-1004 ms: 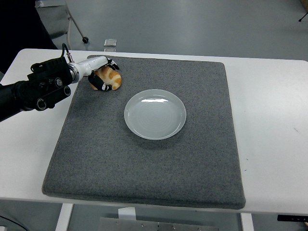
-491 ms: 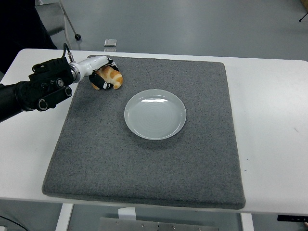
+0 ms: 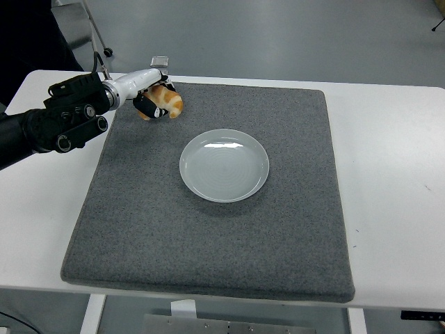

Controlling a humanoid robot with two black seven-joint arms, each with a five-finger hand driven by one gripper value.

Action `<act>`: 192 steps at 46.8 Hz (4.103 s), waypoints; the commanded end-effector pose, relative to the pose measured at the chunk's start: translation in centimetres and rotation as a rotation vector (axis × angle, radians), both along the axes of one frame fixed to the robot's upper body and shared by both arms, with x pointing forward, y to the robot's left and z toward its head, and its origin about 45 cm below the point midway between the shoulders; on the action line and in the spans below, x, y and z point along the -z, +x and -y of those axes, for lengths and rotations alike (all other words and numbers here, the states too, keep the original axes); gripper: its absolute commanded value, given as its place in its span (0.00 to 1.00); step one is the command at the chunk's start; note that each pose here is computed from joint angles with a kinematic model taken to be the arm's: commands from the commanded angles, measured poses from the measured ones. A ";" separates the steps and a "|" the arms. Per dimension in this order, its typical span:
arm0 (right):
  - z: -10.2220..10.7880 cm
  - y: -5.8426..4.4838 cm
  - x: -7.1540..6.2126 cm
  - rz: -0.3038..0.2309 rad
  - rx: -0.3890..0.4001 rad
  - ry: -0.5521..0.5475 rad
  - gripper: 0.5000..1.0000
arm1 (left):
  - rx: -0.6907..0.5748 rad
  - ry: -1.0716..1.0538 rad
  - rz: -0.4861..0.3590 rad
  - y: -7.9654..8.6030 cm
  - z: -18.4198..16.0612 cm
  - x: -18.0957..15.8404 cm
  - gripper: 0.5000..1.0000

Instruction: Place the bread on the plate

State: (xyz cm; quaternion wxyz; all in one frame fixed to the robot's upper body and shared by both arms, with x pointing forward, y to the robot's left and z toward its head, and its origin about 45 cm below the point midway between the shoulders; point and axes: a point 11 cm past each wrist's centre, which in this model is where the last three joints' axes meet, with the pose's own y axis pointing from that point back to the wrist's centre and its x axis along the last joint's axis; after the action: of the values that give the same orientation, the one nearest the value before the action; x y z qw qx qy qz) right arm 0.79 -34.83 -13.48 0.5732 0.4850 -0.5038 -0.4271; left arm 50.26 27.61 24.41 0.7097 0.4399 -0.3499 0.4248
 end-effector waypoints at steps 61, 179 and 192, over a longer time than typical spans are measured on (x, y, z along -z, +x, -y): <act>0.0 0.0 0.0 0.000 0.000 0.000 0.86 | 0.545 -0.049 0.154 -4.2 15.0 -15.5 0.00; 0.0 0.0 0.0 0.000 0.000 0.000 0.86 | 0.571 -0.145 -0.061 -7.5 15.5 -2.8 0.99; 0.0 0.0 0.0 -0.001 0.000 0.000 0.86 | 0.399 -0.582 -0.023 -4.9 14.9 -9.3 0.99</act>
State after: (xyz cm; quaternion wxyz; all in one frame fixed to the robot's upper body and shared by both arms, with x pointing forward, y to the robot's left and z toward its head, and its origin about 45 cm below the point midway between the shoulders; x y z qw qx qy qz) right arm 0.81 -34.82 -13.48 0.5731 0.4852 -0.5038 -0.4270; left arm 44.94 12.45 32.65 0.8709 0.1776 -0.3187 0.3294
